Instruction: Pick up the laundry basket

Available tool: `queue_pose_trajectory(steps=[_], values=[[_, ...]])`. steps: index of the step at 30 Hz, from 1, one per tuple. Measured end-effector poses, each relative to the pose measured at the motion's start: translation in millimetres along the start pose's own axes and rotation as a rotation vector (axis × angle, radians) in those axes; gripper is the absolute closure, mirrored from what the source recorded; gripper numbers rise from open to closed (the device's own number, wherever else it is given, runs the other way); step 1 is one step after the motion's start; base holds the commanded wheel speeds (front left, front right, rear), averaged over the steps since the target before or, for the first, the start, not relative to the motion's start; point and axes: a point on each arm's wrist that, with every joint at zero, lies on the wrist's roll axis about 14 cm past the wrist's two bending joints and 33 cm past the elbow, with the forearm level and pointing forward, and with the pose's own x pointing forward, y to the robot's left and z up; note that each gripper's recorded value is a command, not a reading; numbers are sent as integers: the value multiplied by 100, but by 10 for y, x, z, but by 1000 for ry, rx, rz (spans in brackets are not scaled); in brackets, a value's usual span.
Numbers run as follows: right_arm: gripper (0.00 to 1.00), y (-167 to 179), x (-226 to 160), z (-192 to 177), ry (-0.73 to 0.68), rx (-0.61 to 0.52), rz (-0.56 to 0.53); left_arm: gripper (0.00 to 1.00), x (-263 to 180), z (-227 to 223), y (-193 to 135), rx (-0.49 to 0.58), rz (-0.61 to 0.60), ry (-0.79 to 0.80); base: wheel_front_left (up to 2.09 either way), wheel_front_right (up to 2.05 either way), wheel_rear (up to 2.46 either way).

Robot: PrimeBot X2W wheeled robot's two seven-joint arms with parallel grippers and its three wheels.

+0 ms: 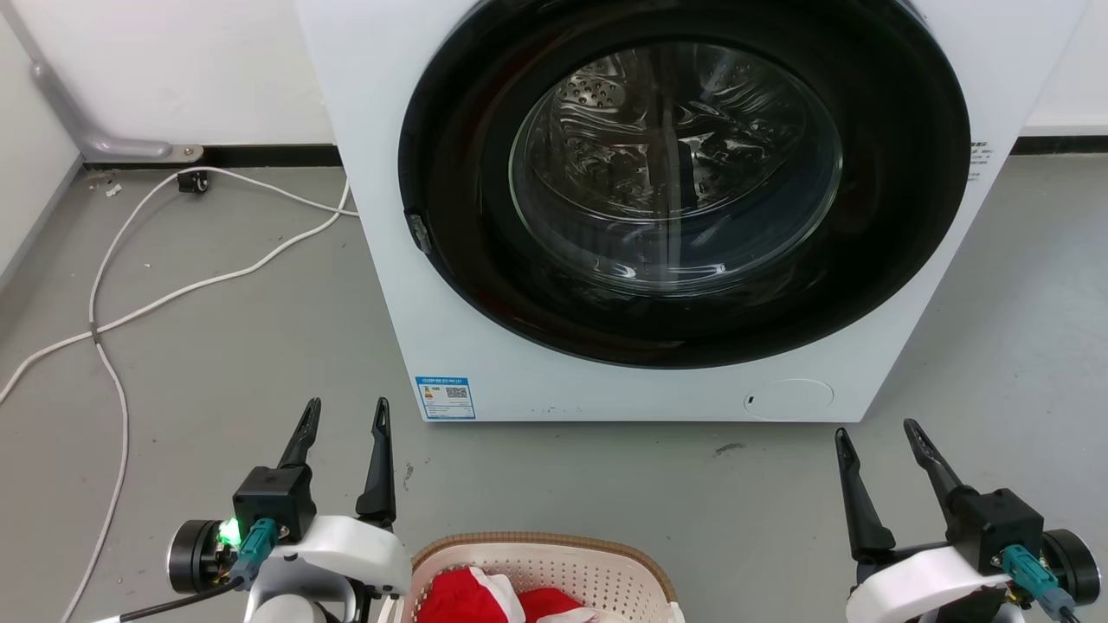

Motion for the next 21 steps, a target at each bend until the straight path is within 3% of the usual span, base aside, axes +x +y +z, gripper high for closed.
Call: queue_pose_trajectory(steps=[12,21], values=[[0,33,14,-55,14,7,10,0,-14,-13,31,2,9,3,0,0,0],[0,241,85,-220,68,30,72,0,-92,-143,177,4,51,45,0,0,0]])
